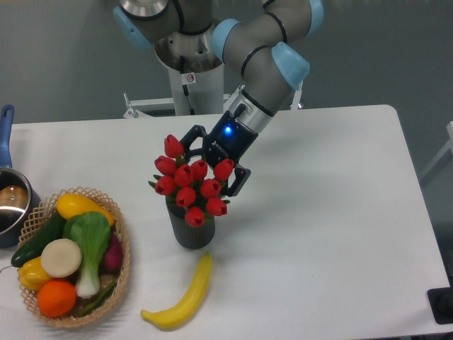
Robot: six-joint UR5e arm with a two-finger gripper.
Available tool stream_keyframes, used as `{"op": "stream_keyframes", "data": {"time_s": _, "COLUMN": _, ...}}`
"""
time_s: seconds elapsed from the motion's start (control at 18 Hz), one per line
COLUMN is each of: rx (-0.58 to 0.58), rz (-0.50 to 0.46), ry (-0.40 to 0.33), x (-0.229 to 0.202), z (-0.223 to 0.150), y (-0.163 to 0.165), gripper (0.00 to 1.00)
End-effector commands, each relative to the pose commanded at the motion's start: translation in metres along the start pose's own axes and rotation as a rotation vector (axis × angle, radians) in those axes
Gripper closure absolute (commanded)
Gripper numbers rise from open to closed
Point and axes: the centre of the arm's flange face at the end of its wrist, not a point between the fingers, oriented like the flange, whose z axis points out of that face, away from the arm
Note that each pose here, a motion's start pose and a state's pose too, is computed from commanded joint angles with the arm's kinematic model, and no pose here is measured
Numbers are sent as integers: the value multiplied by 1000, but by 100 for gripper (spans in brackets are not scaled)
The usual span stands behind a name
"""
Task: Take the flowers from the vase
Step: 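Close the gripper around the red tulip stems below the blooms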
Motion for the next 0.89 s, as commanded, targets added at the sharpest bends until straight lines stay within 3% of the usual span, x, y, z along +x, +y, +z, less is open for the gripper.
{"op": "stream_keyframes", "data": {"time_s": 0.33, "rx": 26, "rz": 5, "ry": 6, "x": -3, "z": 1, "y": -3, "gripper": 3}}
{"op": "stream_keyframes", "data": {"time_s": 0.44, "rx": 27, "rz": 2, "ry": 9, "x": -4, "z": 3, "y": -1, "gripper": 24}}
{"op": "stream_keyframes", "data": {"time_s": 0.5, "rx": 27, "rz": 2, "ry": 10, "x": -4, "z": 3, "y": 0, "gripper": 30}}
{"op": "stream_keyframes", "data": {"time_s": 0.61, "rx": 30, "rz": 4, "ry": 8, "x": -7, "z": 3, "y": 0, "gripper": 31}}
{"op": "stream_keyframes", "data": {"time_s": 0.72, "rx": 36, "rz": 6, "ry": 9, "x": -7, "z": 3, "y": -1, "gripper": 46}}
{"op": "stream_keyframes", "data": {"time_s": 0.89, "rx": 45, "rz": 7, "ry": 6, "x": -9, "z": 1, "y": -4, "gripper": 52}}
